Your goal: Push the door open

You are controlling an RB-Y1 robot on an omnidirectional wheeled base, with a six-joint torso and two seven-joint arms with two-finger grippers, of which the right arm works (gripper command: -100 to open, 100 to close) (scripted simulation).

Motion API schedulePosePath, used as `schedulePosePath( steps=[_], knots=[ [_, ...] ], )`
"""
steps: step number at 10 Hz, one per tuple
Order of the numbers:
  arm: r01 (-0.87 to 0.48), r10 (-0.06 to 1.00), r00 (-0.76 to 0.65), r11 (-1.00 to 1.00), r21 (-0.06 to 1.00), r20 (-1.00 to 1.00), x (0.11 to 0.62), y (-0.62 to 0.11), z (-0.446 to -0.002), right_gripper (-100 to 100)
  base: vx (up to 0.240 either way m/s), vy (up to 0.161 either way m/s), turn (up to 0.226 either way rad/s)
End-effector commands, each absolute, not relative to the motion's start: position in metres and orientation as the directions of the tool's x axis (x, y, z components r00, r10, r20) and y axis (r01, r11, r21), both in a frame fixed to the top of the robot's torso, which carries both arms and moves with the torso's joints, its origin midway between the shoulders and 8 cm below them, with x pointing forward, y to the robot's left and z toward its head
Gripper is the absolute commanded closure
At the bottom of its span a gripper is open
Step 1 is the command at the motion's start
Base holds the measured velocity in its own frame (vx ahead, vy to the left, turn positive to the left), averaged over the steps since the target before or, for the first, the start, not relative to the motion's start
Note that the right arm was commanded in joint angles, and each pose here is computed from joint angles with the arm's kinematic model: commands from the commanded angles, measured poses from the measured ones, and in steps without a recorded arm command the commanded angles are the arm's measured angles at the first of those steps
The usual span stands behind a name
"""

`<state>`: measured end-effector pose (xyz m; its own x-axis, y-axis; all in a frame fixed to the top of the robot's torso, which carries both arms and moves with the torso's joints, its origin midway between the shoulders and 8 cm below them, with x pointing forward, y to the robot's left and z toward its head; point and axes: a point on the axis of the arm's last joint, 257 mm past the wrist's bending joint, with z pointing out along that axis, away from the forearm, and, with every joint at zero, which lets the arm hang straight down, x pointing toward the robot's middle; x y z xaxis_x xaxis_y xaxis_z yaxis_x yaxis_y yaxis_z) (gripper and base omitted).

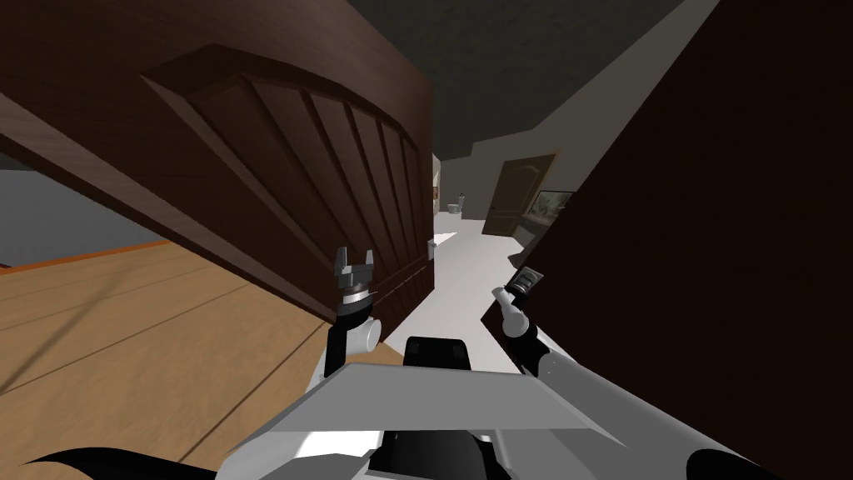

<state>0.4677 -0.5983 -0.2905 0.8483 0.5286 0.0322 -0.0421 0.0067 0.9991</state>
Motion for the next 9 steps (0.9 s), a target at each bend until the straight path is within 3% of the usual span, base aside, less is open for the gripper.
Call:
schedulePosePath(
  steps=[1,6,9],
  knots=[
    [-0.052,0.482,0.876,0.033,0.998,0.030,0.457,-0.613,-0.279,100,0.120,-0.118,0.000],
    [-0.046,0.398,0.917,0.033,0.998,0.029,0.437,-0.618,-0.281,100,0.091,-0.101,0.018],
    [-0.046,0.398,0.917,0.033,0.998,0.029,0.437,-0.618,-0.281,100,0.032,-0.033,-0.003]
  ],
)
